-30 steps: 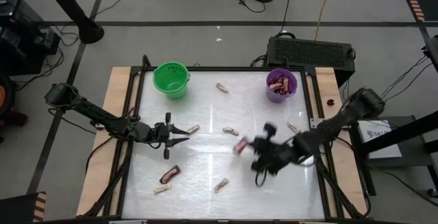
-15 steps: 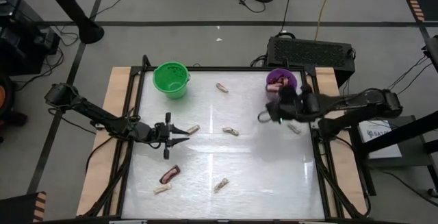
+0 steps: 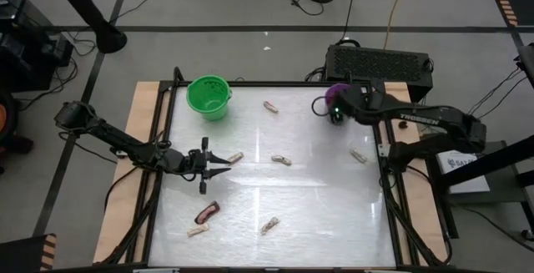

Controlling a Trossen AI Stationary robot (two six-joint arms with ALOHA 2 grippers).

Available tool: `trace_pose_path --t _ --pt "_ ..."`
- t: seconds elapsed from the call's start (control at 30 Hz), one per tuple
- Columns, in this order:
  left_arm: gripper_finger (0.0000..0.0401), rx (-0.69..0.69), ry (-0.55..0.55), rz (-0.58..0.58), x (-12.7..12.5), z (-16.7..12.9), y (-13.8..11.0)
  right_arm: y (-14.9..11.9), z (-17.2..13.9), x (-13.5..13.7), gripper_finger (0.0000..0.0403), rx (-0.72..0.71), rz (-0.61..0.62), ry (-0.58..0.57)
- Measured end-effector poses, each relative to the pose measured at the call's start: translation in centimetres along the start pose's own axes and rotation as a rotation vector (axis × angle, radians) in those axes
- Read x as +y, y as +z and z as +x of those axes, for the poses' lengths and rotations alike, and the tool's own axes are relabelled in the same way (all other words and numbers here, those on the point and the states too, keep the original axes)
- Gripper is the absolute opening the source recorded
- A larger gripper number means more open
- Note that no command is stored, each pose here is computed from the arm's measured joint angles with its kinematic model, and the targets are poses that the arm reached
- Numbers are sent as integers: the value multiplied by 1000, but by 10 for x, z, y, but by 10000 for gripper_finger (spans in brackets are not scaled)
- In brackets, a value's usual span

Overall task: Sort candy by brand, put in halloween buckets
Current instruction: Put the brown chocolate bar into the purple bucket

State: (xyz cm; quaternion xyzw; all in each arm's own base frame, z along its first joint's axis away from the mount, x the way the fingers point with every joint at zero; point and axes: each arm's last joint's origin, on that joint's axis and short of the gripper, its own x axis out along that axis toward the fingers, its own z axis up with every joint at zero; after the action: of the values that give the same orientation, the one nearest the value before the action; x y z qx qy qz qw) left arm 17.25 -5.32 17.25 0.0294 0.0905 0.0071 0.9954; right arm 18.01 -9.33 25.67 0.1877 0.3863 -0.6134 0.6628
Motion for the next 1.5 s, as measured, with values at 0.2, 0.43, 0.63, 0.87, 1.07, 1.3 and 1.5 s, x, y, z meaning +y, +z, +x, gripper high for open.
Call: trace_pose_path --t 0.2,0.43,0.63,0.87,1.07,1.3,1.5 --pt "98 0 0 18 0 0 0 3 5 0 29 30 0 21" --pt "98 0 2 17 0 0 0 4 4 1 83 14 19 32" --pt "98 0 2 17 0 0 0 7 3 4 112 9 0 76" --pt "98 7 2 20 0 0 -1 24 -14 9 114 -48 33 214" --pt "98 60 -15 -9 0 0 -6 21 -40 58 111 -184 -108 687" --pt "98 209 -115 -124 -3 -2 -18 -32 -67 134 111 -438 -310 1092" --pt "98 431 -82 -235 -3 -3 -22 -109 -57 215 111 -622 -379 1309"
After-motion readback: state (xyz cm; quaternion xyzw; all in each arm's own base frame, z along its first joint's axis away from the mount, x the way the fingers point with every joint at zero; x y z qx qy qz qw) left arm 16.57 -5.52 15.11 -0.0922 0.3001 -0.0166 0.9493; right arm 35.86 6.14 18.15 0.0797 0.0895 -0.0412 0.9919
